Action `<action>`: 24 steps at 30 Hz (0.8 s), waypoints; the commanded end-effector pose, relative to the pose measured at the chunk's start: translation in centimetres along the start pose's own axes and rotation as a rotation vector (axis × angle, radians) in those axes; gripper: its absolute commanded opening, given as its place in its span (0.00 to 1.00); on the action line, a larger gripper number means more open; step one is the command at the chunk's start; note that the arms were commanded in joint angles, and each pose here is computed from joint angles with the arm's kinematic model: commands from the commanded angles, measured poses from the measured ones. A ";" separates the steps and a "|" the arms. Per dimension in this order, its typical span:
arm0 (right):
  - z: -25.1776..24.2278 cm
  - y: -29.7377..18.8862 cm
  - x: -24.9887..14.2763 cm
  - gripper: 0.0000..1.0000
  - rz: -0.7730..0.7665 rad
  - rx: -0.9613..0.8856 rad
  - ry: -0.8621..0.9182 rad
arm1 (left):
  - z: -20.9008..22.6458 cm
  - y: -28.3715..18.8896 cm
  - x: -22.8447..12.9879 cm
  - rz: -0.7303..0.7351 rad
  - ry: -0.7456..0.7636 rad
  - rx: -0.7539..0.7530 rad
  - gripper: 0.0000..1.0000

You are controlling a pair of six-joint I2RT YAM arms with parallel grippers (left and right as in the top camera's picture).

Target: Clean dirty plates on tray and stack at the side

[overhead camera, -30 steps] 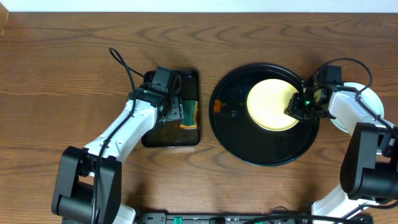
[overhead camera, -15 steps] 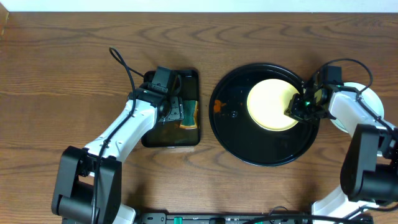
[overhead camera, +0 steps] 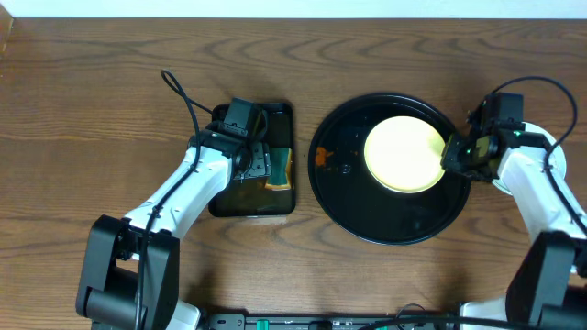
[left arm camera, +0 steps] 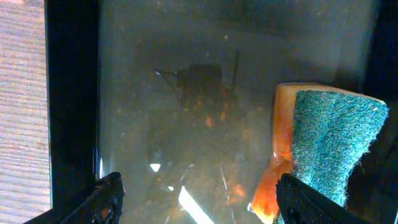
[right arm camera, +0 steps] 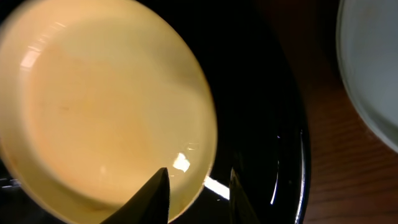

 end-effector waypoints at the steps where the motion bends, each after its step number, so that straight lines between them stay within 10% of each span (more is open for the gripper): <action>1: -0.8 2.2 -1.3 0.29 0.080 -0.022 0.017 | 0.2 -0.1 0.4 -0.013 -0.007 0.016 0.79; 24: 1.3 6.2 -0.9 0.01 0.114 0.132 0.020 | 0.2 -0.1 0.4 -0.013 -0.007 0.016 0.79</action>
Point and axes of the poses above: each gripper's point midway between its finger pads, its own y axis out along the fingers, its own z axis along the line the jaws close on, x = y × z, the point moved 2 cm from there along -y, back along the fingers, and after that the axes turned 1 degree about y, right-handed, at the moved point
